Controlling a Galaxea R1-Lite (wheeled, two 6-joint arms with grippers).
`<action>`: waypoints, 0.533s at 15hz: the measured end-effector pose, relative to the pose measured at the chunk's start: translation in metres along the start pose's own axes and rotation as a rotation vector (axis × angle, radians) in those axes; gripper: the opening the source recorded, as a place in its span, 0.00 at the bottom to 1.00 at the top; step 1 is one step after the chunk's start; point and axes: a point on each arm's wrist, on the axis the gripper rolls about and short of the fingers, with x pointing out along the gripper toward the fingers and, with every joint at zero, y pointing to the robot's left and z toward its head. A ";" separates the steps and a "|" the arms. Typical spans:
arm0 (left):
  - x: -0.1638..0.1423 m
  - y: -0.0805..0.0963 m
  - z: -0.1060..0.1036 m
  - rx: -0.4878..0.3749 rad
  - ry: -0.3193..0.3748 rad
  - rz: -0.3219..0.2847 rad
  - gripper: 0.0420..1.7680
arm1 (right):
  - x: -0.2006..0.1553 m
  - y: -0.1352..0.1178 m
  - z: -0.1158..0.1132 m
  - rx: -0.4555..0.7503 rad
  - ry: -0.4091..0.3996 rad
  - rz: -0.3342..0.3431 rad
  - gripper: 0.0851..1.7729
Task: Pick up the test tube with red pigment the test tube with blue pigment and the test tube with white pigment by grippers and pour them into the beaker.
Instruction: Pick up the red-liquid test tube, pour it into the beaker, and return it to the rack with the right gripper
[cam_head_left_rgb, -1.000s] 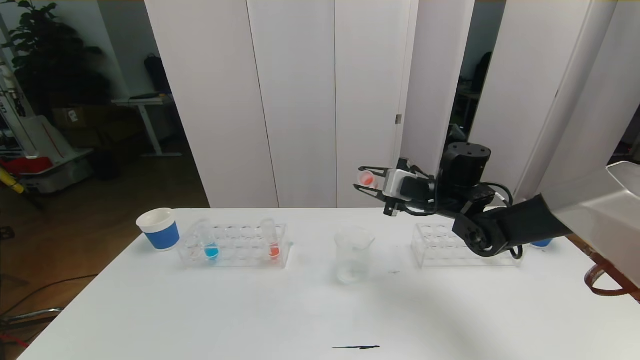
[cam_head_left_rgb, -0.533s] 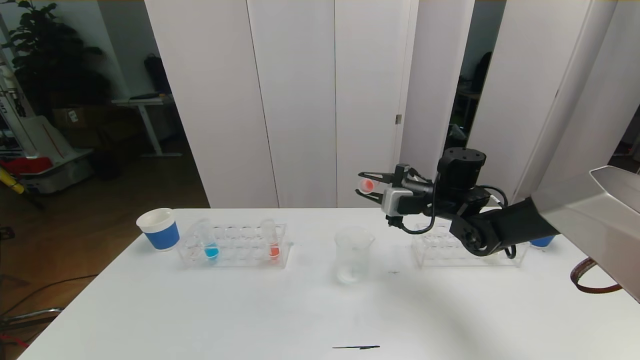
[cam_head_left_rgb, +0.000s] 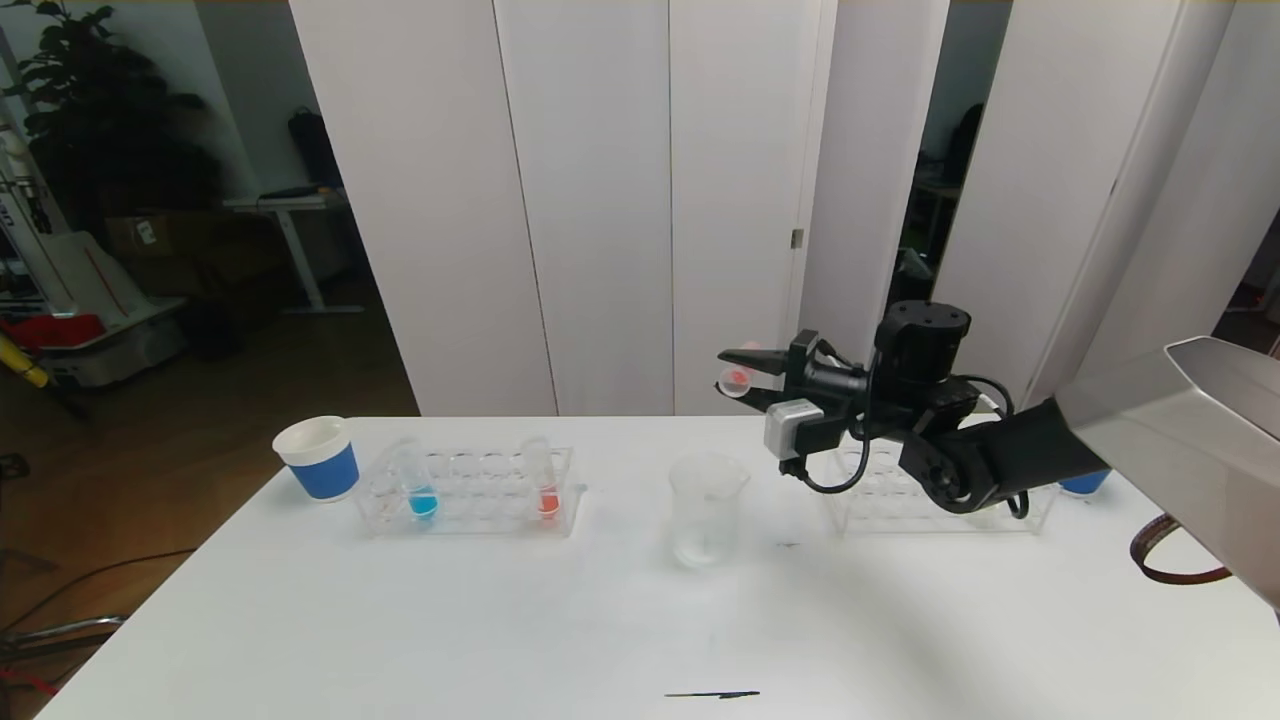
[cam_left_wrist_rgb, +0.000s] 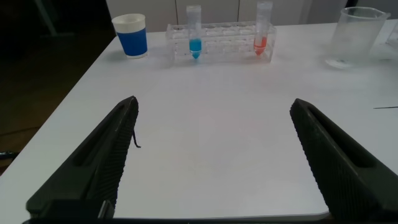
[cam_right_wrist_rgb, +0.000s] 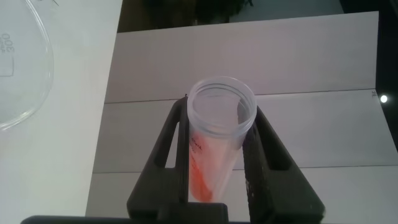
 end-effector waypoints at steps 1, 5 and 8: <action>0.000 0.000 0.000 0.000 0.000 0.000 0.99 | 0.001 -0.001 0.000 -0.022 -0.003 -0.004 0.29; 0.000 0.000 0.000 0.000 0.000 0.000 0.99 | 0.005 -0.004 0.001 -0.105 -0.015 -0.015 0.29; 0.000 0.000 0.000 0.000 -0.001 0.000 0.99 | 0.007 -0.004 0.001 -0.131 -0.021 -0.019 0.29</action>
